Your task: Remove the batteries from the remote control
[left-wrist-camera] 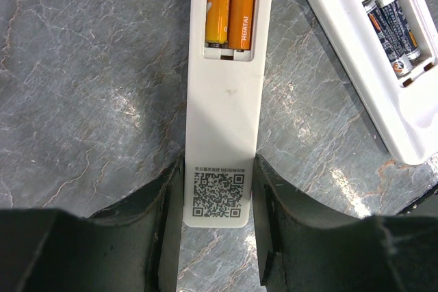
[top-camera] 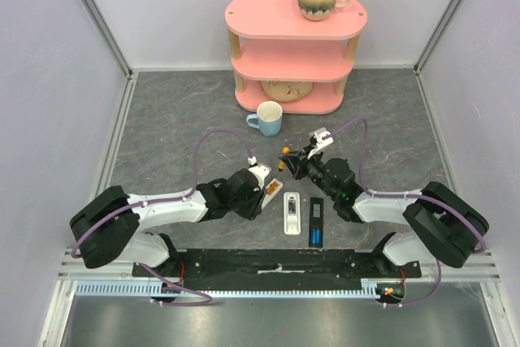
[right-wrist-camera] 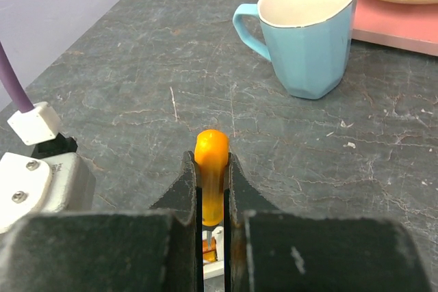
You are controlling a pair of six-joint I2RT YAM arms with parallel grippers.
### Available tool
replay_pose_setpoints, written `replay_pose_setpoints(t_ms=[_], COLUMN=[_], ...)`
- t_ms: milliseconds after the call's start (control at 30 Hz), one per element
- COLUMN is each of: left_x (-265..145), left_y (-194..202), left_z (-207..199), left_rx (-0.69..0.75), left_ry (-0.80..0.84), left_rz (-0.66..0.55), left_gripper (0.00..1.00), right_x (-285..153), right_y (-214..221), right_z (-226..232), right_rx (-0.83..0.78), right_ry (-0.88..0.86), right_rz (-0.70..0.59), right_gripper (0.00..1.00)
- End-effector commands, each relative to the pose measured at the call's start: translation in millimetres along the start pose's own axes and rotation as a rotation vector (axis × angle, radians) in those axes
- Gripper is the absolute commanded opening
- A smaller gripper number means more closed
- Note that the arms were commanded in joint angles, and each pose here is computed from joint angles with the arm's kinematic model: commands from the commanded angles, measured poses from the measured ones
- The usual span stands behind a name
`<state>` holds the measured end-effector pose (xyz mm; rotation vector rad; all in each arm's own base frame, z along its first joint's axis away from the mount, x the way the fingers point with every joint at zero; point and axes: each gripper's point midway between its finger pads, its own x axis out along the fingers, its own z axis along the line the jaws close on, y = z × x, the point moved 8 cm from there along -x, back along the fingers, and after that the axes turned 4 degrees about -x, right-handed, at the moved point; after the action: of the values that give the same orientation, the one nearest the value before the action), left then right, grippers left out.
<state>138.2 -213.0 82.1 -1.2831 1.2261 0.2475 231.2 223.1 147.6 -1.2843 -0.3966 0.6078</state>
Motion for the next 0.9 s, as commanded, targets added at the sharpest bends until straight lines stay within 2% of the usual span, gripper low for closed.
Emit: replay_pose_setpoints(t_ms=[0, 567, 867], left_x=[0, 1, 0], left_y=[6, 8, 7], left_z=[3, 3, 3], left_rx=[-0.024, -0.027, -0.028], left_ry=[-0.028, -0.026, -0.027], left_rz=[0.014, 0.025, 0.023], left_gripper=[0.02, 0.02, 0.02], right_x=[1, 4, -3], right_y=[-2, 22, 41], right_z=[1, -3, -1], right_rx=[-0.006, -0.01, 0.075], right_ry=[-0.006, -0.017, -0.078], right_rz=[-0.049, 0.022, 0.079], right_gripper=[0.0, 0.0, 0.0])
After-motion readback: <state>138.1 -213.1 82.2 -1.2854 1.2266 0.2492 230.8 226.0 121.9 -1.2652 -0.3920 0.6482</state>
